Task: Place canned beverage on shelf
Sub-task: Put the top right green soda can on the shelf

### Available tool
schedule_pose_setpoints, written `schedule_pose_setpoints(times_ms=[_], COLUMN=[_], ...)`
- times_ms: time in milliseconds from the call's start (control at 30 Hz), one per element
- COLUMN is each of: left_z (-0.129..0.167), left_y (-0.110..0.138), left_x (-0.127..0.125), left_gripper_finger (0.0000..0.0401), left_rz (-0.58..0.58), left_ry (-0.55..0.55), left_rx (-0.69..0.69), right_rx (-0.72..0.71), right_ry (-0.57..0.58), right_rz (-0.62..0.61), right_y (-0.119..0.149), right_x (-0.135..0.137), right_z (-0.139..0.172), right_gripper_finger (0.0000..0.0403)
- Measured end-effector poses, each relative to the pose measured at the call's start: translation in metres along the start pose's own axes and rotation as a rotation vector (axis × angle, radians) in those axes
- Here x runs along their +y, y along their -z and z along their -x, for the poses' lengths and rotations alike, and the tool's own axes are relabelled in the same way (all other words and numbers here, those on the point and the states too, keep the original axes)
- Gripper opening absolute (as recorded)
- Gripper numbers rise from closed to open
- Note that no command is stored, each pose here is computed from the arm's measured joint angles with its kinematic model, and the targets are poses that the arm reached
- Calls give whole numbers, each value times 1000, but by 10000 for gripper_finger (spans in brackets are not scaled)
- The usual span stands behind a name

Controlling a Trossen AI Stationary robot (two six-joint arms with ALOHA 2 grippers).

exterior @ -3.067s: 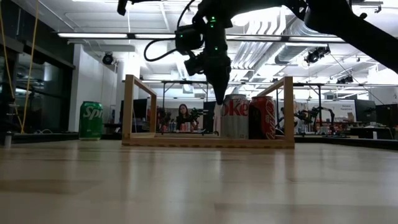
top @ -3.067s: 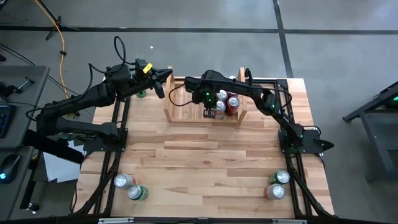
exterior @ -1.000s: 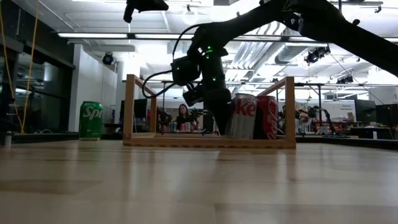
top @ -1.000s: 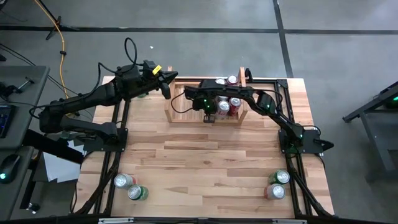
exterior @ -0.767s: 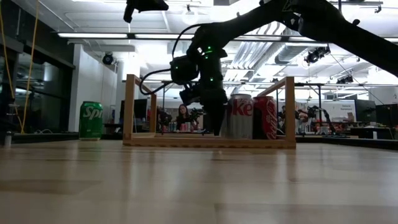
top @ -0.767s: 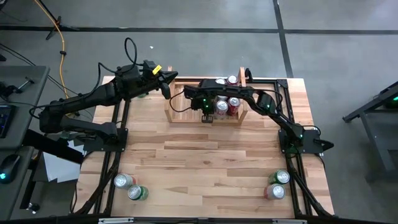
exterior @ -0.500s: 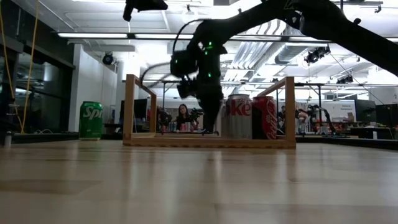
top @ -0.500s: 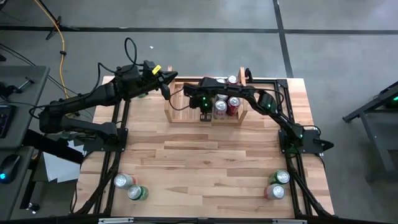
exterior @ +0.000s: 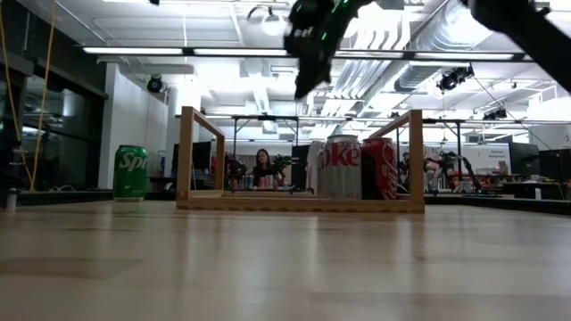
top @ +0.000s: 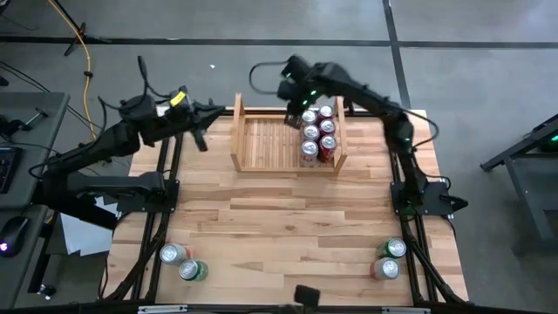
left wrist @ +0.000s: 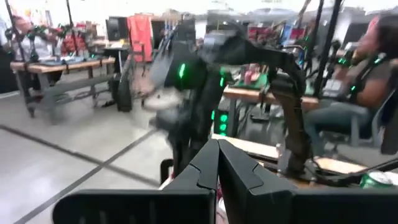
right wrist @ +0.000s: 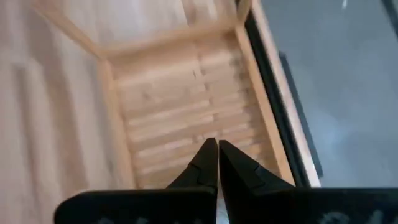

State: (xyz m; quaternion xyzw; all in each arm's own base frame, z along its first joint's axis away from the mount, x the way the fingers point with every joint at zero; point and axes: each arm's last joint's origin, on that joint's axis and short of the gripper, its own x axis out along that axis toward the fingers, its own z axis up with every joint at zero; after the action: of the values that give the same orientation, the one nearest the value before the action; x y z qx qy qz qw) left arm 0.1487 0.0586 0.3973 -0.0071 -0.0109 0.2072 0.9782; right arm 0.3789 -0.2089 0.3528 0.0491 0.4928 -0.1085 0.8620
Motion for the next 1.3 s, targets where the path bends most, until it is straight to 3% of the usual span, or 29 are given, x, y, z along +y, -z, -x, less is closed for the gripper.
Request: schedule_pose_setpoints(times_ms=[167,333,467,633,833,1033,1200,1300], left_z=[18,33,42,46,46,46,46,46], left_y=[39,72,76,75,75,75,75,76], left_x=[1,1,1,1,1,1,1,1], left_gripper_finger=[0,0,0,0,0,0,0,0], left_rz=[96,195,215,169,157,200,234,235], left_ry=[26,89,108,112,110,116,120,114], left_rx=[-155,-231,-241,-253,-256,-253,-251,-251], right_rx=[-158,-231,-201,-158,-90,-141,-222,-347], right_ry=[-51,-150,-179,-97,21,42,-3,-69], right_rz=[20,70,77,35,-1,6,-50,-130], right_y=[2,11,24,42,61,76,126,165], right_x=[17,57,94,132,147,145,143,141], right_z=[68,116,144,168,185,188,156,137], right_gripper_finger=[0,0,0,0,0,0,0,0])
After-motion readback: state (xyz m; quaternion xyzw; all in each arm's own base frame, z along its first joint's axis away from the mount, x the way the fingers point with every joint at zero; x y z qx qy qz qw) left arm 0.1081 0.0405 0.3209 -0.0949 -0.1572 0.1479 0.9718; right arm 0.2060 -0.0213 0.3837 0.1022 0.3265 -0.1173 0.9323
